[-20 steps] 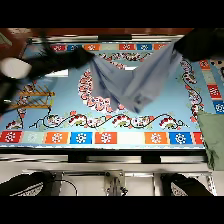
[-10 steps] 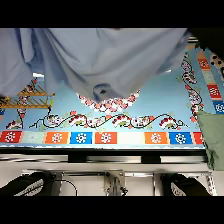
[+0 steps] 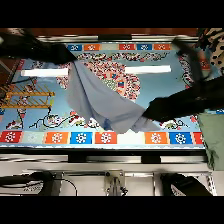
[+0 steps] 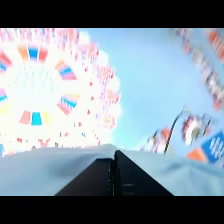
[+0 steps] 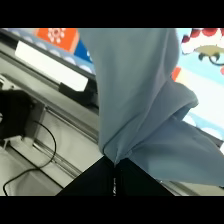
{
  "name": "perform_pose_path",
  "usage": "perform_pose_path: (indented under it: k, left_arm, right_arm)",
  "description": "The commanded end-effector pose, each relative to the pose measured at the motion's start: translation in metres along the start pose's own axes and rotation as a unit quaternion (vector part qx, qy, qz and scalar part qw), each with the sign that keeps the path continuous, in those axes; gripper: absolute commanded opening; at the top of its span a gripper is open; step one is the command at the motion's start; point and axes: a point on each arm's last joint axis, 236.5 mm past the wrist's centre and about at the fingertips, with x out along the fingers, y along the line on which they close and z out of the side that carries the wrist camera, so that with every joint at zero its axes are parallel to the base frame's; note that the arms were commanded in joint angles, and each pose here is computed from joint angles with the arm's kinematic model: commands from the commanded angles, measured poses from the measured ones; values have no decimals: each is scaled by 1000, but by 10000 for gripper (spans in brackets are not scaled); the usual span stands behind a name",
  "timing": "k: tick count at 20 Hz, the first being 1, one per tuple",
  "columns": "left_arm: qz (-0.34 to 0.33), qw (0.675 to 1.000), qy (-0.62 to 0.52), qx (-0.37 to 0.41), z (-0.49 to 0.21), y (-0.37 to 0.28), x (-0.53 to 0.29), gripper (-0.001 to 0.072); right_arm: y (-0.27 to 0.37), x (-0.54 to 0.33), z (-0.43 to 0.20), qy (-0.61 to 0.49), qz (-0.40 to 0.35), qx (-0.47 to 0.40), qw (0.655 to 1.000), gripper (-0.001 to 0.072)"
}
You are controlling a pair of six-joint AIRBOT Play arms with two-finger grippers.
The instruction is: Fold the shirts.
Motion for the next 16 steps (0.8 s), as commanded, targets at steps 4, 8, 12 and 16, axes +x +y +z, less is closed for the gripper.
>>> perform_pose_path:
  k: [4, 8, 12, 16]
  left_arm:
    - [4, 977, 203, -61, -104, 51, 123, 32]
    - [15, 972, 214, -92, -108, 71, 108, 677]
    - [32, 968, 219, -117, -105, 108, 29, 498]
    - [35, 947, 264, -179, -143, 119, -7, 549]
  right_arm:
    - [-69, 83, -26, 81, -72, 41, 993, 50]
    - [-85, 79, -1, 28, -80, 64, 994, 49]
    - [-95, 74, 2, 20, -85, 77, 993, 49]
    - [-102, 71, 7, 9, -89, 84, 993, 49]
